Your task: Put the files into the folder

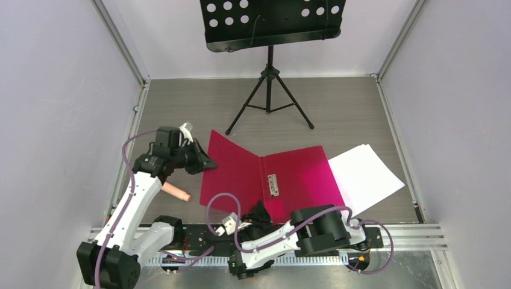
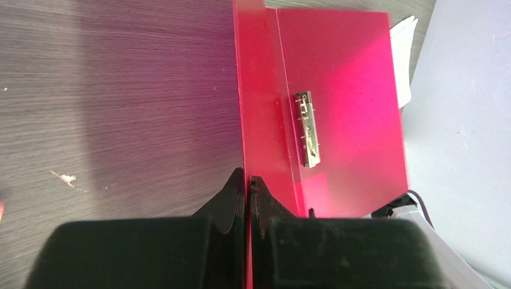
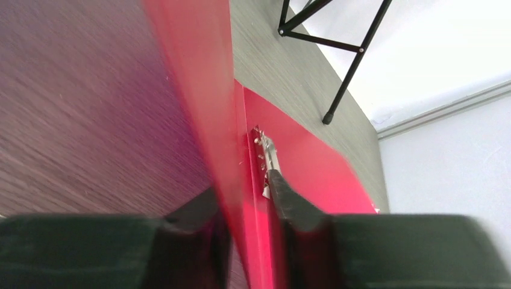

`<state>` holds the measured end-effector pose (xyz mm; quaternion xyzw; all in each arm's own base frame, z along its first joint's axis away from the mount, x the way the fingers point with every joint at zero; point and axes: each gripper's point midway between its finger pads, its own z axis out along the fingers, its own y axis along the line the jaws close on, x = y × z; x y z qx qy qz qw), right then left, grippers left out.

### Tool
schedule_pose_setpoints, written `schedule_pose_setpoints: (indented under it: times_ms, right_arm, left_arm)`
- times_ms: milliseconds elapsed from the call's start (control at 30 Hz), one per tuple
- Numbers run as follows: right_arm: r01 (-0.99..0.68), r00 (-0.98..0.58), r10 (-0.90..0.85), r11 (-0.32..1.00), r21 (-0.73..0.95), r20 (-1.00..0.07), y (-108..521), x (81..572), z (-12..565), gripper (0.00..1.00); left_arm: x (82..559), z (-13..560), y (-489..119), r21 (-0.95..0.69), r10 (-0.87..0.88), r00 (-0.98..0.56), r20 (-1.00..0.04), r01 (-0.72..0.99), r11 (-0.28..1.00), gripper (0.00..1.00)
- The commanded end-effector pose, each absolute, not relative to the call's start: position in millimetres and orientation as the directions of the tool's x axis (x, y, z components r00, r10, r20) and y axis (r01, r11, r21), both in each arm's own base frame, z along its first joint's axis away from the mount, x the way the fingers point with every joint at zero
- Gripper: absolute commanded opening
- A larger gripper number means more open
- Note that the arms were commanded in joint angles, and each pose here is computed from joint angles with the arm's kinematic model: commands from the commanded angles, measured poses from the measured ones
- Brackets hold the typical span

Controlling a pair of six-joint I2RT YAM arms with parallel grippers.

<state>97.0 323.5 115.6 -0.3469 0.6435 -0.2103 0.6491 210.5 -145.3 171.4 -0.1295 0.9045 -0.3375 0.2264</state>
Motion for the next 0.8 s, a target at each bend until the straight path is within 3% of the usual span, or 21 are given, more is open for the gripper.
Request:
schedule_pose_setpoints:
  times_ms: [0, 67, 100, 300, 367, 400, 567, 767]
  right_arm:
    - [-0.181, 0.191, -0.637, 0.725, -0.664, -0.747, 338, 97, 148, 0.45]
    - [-0.196, 0.161, -0.609, 0.751, -0.63, -0.777, 328, 96, 152, 0.9]
    - [-0.207, 0.136, -0.59, 0.769, -0.605, -0.796, 322, 94, 158, 0.97]
    - [-0.347, -0.021, -0.647, 0.72, -0.601, -0.762, 293, 77, 137, 0.95]
    - [-0.512, -0.126, -0.543, 0.752, -0.414, -0.831, 313, 59, 118, 0.96]
    - [-0.574, -0.157, -0.558, 0.723, -0.385, -0.815, 312, 53, 111, 0.95]
    - [-0.641, -0.327, -0.4, 0.76, -0.11, -0.856, 305, 62, 136, 0.95]
    - [-0.702, -0.455, -0.256, 0.693, 0.166, -0.853, 310, 74, 172, 0.95]
  left_arm:
    - [230, 177, -150, -0.654, -0.376, -0.846, -0.379, -0.043, 0.755, 0.0]
    - [235, 172, -145, -0.617, -0.379, -0.834, -0.401, -0.06, 0.785, 0.0]
    - [238, 170, -144, -0.601, -0.376, -0.83, -0.411, -0.064, 0.797, 0.0]
    - [251, 151, -130, -0.496, -0.336, -0.825, -0.454, -0.079, 0.865, 0.0]
    - [256, 148, -127, -0.473, -0.317, -0.817, -0.482, -0.063, 0.879, 0.0]
    - [258, 148, -125, -0.461, -0.307, -0.815, -0.491, -0.055, 0.886, 0.0]
    - [265, 135, -114, -0.386, -0.277, -0.823, -0.497, -0.077, 0.919, 0.0]
    - [274, 126, -115, -0.375, -0.279, -0.829, -0.484, -0.092, 0.923, 0.0]
